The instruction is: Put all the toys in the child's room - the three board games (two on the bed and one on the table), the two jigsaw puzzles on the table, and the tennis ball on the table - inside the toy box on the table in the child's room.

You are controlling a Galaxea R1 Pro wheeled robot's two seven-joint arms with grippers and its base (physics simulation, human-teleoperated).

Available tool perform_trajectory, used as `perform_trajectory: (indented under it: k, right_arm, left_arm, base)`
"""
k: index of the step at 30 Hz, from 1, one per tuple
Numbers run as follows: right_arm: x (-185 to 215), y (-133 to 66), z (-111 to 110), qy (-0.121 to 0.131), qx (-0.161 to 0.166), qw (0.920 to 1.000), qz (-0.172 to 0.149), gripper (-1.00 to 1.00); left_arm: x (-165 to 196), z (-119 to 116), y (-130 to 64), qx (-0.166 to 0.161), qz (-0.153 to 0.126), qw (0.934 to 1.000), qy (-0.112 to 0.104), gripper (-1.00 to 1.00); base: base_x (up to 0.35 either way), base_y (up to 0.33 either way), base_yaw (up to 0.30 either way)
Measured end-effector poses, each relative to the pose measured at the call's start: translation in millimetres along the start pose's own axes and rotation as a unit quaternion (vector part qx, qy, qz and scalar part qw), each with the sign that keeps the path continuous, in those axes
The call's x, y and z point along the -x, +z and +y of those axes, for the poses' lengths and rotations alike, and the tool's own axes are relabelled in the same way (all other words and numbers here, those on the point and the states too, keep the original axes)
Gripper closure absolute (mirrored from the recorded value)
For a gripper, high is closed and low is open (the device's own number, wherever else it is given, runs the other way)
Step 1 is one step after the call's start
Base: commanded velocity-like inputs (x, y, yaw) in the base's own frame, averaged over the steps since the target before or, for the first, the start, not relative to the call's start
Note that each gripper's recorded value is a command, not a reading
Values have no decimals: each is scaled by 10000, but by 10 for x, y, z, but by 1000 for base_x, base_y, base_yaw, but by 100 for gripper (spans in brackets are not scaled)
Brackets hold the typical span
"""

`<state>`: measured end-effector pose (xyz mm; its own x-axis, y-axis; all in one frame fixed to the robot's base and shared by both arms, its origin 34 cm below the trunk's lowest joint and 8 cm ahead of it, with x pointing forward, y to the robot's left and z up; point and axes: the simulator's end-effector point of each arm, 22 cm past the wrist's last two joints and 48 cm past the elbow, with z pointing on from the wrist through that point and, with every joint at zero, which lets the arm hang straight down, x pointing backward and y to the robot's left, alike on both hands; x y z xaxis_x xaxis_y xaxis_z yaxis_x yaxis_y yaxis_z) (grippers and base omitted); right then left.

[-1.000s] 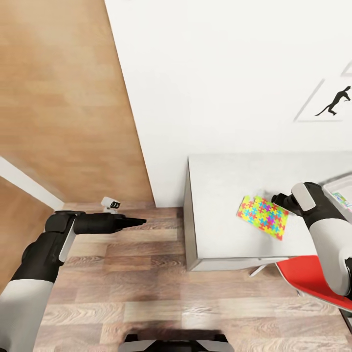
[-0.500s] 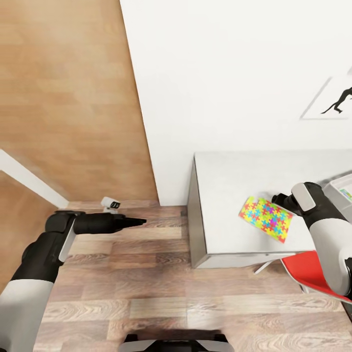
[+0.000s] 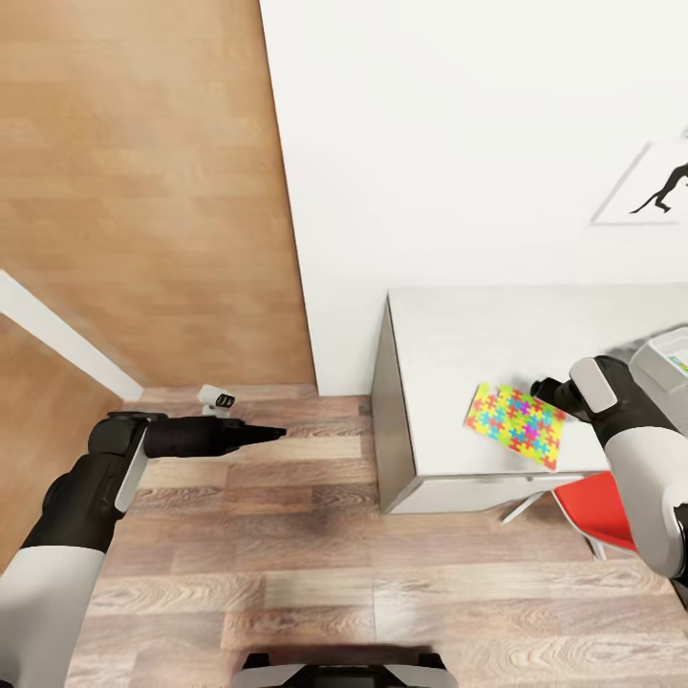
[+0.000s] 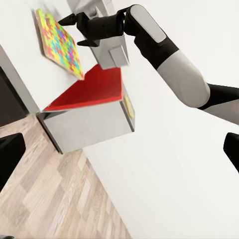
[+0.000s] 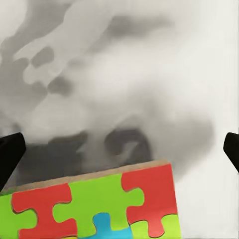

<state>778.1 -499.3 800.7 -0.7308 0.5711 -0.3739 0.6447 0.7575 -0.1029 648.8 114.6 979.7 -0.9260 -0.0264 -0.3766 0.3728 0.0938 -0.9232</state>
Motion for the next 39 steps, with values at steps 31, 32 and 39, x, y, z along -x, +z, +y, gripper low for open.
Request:
perform_trajectory:
  k: [31, 32, 39]
  right_arm:
    - [2, -4, -18, -34, -32, 10000, -2, -100]
    - [3, -4, -19, -39, -35, 10000, -4, -100]
    - [0, -6, -9, -41, -27, 10000, -3, -100]
  left_arm:
    - [45, 2, -54, 27, -98, 9999, 15, -100]
    - [46, 2, -55, 27, -100, 9999, 15, -100]
    - [48, 2, -55, 26, -103, 9999, 16, -100]
  base:
    - [-75, 80, 0]
    - [-18, 42, 0]
    - [-33, 111, 0]
